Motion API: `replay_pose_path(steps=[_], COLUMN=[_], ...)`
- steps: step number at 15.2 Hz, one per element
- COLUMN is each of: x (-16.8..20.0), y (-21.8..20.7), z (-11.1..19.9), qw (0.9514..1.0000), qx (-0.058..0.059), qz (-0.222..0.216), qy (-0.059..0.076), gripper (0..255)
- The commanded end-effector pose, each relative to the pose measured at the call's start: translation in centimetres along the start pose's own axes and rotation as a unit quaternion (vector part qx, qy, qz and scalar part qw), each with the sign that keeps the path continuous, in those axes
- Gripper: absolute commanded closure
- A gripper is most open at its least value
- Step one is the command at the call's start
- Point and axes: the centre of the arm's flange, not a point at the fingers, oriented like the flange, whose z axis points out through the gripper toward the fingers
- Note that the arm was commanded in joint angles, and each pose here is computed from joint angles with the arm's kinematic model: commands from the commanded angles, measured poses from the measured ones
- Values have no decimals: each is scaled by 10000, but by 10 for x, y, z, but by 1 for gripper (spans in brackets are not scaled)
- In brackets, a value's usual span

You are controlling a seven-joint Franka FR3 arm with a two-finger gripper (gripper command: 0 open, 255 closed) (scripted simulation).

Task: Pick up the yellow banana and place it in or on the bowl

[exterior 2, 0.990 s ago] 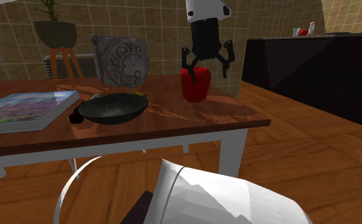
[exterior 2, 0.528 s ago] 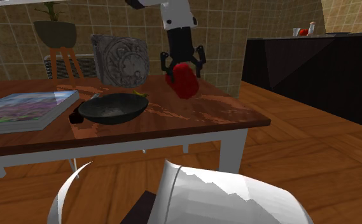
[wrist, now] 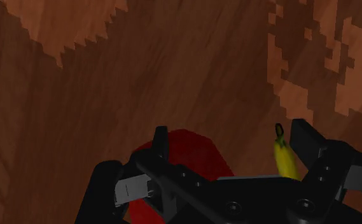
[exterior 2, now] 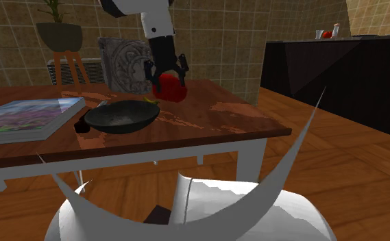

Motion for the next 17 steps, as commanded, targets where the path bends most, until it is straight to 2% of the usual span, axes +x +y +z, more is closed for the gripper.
replay_pose_path(steps=[1, 5, 12, 17], x=[17, 44, 45, 45], y=[-19, -61, -60, -60], z=[-1, -2, 35, 38], qw=[9987, 9896, 9896, 9896], qx=[-21, -64, -64, -64], qz=[-513, -1434, -1433, -1434], qy=[25, 69, 69, 69], gripper=[0, 0, 0, 0])
